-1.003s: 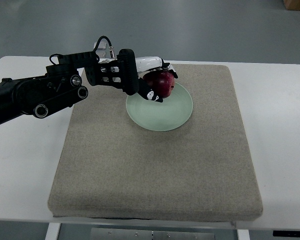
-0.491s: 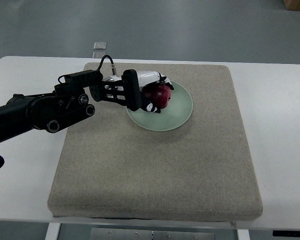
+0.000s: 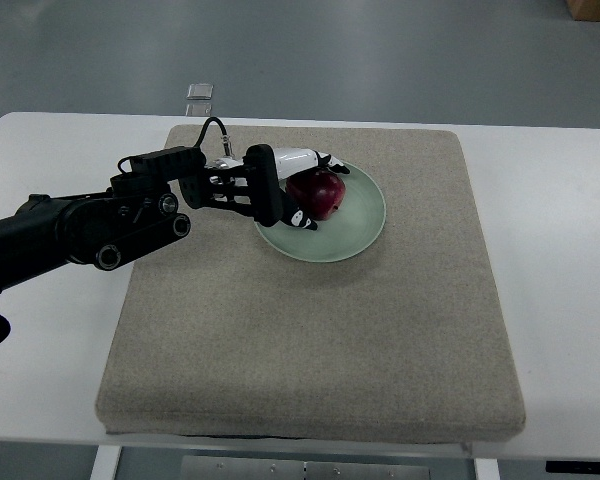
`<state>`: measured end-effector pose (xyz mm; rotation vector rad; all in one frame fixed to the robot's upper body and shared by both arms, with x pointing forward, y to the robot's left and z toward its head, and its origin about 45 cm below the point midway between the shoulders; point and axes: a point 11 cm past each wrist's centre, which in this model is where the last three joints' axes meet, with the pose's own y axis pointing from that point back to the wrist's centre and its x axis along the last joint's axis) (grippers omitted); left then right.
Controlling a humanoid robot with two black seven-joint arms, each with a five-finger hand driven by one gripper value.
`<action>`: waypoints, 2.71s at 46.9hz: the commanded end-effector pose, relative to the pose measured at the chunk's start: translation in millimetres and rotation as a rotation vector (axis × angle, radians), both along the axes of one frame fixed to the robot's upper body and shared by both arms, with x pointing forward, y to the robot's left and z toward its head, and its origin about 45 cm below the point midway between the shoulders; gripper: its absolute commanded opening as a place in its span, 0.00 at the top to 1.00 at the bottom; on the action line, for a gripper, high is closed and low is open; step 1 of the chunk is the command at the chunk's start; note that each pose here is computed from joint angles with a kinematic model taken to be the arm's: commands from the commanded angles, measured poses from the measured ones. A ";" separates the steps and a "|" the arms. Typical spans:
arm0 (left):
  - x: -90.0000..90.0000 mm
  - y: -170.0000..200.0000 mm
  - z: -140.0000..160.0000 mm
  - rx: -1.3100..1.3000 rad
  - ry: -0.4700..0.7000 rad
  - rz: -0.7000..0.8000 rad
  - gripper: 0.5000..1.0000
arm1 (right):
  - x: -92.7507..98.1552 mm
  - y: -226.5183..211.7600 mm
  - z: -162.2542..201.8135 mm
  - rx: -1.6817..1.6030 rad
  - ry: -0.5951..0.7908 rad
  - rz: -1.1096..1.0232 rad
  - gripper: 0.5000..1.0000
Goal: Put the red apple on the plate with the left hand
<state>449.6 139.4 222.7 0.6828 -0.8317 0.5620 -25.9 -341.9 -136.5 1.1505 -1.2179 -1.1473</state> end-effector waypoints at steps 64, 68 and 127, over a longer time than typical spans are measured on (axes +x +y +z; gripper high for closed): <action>33.3 202.7 98.7 -1.188 0.692 0.520 0.00 | 0.0 0.0 0.0 0.000 0.000 0.000 0.14; 33.8 211.2 94.1 -1.238 0.729 0.548 0.00 | 0.0 0.0 0.0 0.000 0.000 0.000 0.14; 27.2 191.7 42.5 -1.239 0.819 0.586 0.00 | -0.1 6.1 -0.6 0.026 0.000 -0.006 0.14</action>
